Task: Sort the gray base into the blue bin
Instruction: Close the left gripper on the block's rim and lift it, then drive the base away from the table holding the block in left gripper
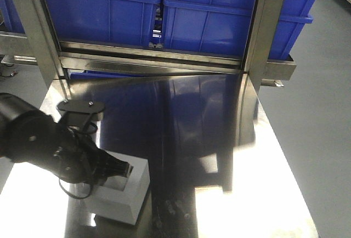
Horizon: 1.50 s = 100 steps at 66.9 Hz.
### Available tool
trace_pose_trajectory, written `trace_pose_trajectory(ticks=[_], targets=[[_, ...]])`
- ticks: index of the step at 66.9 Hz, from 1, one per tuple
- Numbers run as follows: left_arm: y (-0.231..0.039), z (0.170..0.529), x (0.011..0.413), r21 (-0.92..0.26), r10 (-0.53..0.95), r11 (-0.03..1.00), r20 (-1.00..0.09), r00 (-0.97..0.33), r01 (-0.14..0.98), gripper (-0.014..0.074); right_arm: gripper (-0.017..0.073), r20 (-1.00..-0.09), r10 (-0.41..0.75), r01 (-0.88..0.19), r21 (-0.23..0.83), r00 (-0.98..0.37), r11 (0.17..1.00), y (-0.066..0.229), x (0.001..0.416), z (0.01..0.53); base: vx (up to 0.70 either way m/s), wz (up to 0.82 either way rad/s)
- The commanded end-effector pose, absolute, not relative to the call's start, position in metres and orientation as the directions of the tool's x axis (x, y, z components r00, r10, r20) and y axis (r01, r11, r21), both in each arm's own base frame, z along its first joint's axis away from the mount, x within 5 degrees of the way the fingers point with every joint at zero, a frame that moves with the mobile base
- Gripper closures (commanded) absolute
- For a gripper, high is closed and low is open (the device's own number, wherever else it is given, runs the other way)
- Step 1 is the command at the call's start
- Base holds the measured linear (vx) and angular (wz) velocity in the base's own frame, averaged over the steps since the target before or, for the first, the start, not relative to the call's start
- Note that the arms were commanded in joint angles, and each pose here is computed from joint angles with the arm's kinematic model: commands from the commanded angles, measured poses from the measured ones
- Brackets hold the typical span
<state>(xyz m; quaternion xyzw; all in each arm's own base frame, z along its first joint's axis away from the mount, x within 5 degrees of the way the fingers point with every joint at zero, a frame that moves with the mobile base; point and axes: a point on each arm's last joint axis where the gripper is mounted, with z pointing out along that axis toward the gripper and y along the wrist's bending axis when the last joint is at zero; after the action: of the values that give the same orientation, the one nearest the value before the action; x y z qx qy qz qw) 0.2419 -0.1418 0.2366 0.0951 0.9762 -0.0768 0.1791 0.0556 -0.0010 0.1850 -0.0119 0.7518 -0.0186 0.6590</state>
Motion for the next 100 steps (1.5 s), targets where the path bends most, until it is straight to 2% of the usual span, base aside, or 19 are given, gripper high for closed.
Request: trace_pose_trajectory(ticks=[1,12,21,42,55,63,73,100], targets=[[-0.138,0.276,0.234,-0.159,0.129,0.954,-0.547,-0.827,0.254,0.0602,0.0564,-0.997,-0.064,0.009,-0.064,-0.050,0.998,-0.001,0.056,0.191,0.00,0.00],[-0.119,0.299,0.206,-0.179,0.090,0.934,-0.719,-0.689,0.309,0.0602,0.0564,-0.997,-0.064,0.009,-0.064,-0.050,0.998,-0.001,0.056,0.191,0.00,0.00],[-0.101,0.315,0.178,-0.176,0.060,0.920,-0.818,-0.573,0.349,0.0602,0.0564,-0.997,-0.064,0.009,-0.064,-0.050,0.998,-0.001,0.056,0.191,0.00,0.00],[-0.057,0.334,0.109,-0.129,0.000,0.904,-0.953,-0.302,0.408,0.0601,0.0564,-0.997,-0.064,0.009,-0.064,-0.050,0.998,-0.001,0.056,0.191,0.00,0.00],[-0.039,0.312,0.077,-0.113,-0.048,0.890,-0.987,-0.156,0.442,0.0601,0.0564,-0.997,-0.064,0.009,-0.064,-0.050,0.998,-0.001,0.056,0.191,0.00,0.00],[-0.035,0.289,0.067,-0.110,-0.067,0.880,-0.992,-0.110,0.462,0.0601,0.0564,-0.997,-0.064,0.009,-0.064,-0.050,0.998,-0.001,0.056,0.191,0.00,0.00],[-0.033,0.287,0.059,-0.064,-0.084,0.868,-0.996,0.019,0.492,0.0601,0.0564,-0.997,-0.064,0.009,-0.064,-0.050,0.998,-0.001,0.056,0.191,0.00,0.00],[-0.032,0.287,0.059,-0.065,-0.086,0.868,-0.996,0.021,0.492,0.0601,0.0564,-0.997,-0.064,0.009,-0.064,-0.051,0.998,-0.001,0.056,0.191,0.00,0.00]])
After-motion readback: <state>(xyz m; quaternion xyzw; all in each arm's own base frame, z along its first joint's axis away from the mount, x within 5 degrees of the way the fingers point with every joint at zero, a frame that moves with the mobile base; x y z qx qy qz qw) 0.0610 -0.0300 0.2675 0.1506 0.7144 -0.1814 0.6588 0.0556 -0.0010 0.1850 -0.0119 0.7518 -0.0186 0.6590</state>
